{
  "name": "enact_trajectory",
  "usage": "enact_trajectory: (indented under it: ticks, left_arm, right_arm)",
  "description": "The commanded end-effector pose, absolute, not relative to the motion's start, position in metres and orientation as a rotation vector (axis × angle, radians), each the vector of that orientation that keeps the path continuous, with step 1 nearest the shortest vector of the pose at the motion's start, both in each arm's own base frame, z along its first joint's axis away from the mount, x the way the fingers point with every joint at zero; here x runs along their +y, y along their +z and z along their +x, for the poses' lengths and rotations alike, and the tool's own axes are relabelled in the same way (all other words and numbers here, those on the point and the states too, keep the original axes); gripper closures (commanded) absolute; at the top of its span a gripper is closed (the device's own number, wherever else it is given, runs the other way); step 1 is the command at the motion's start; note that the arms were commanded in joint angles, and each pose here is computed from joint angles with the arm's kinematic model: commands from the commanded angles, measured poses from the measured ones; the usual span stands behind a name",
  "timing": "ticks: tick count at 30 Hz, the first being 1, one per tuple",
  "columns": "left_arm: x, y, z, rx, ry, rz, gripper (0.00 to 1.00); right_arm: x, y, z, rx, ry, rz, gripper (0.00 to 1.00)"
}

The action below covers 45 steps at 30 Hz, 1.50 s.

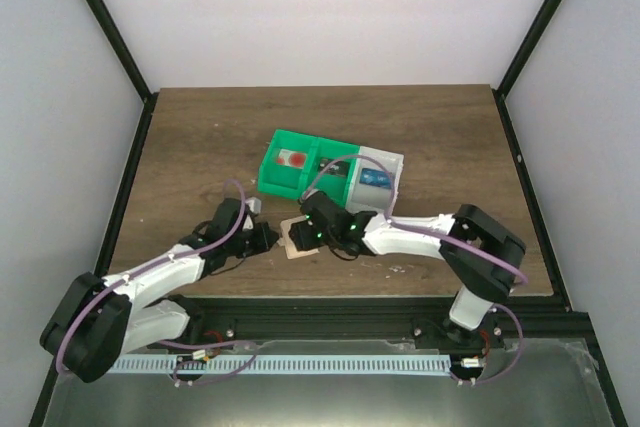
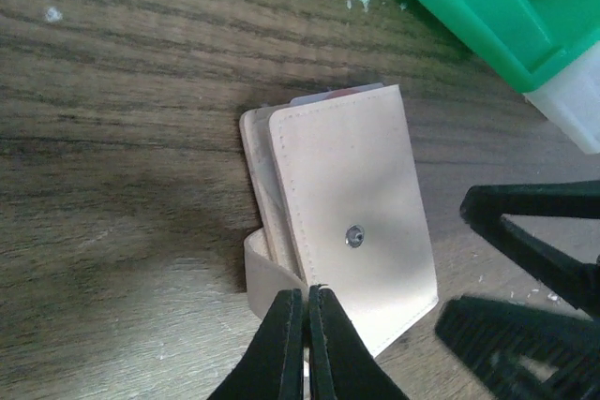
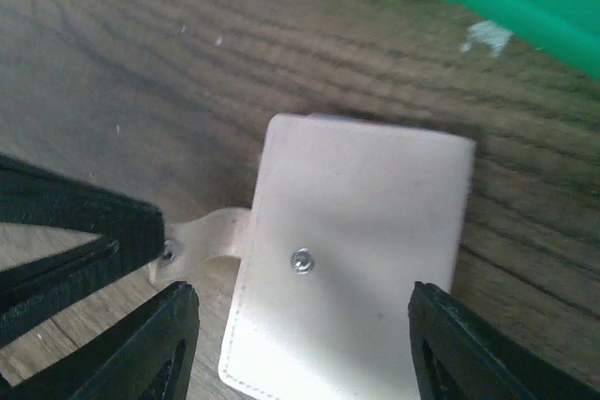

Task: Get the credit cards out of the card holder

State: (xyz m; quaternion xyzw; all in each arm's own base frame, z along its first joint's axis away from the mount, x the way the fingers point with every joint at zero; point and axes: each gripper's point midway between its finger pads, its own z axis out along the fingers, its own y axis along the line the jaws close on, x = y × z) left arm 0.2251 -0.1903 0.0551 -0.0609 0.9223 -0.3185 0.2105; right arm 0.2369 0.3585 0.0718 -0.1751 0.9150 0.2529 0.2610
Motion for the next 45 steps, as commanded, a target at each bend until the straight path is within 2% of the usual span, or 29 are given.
enact_trajectory:
  ticks: [1, 3, 4, 9, 18, 21, 35, 45]
  left_arm:
    - [-0.19, 0.052, 0.221, 2.557, -0.919, -0.175, 1.0]
    - [-0.186, 0.049, 0.22, 2.564, -0.904, -0.188, 1.0]
    - [-0.185, 0.048, 0.22, 2.566, -0.899, -0.192, 1.0]
    - [-0.182, 0.046, 0.218, 2.573, -0.885, -0.201, 1.0]
    - [-0.18, 0.041, 0.216, 2.588, -0.874, -0.202, 1.0]
    - [-0.18, 0.04, 0.216, 2.589, -0.875, -0.2, 1.0]
    - [-0.18, 0.037, 0.214, 2.596, -0.872, -0.187, 1.0]
    - [-0.178, 0.033, 0.212, 2.611, -0.856, -0.174, 1.0]
  right_arm:
    - [0.362, 0.062, 0.231, 2.501, 0.567, -0.513, 0.31]
    - [0.365, 0.061, 0.231, 2.49, 0.517, -0.521, 0.14]
    - [0.365, 0.06, 0.231, 2.484, 0.479, -0.528, 0.1]
    - [0.365, 0.051, 0.233, 2.495, 0.385, -0.541, 0.06]
    - [0.366, 0.033, 0.234, 2.523, 0.319, -0.557, 0.04]
    - [0.37, 0.032, 0.233, 2.521, 0.323, -0.571, 0.01]
    - [0.369, 0.029, 0.235, 2.499, 0.206, -0.584, 0.0]
    - [0.363, 0.048, 0.239, 2.454, 0.196, -0.563, 0.06]
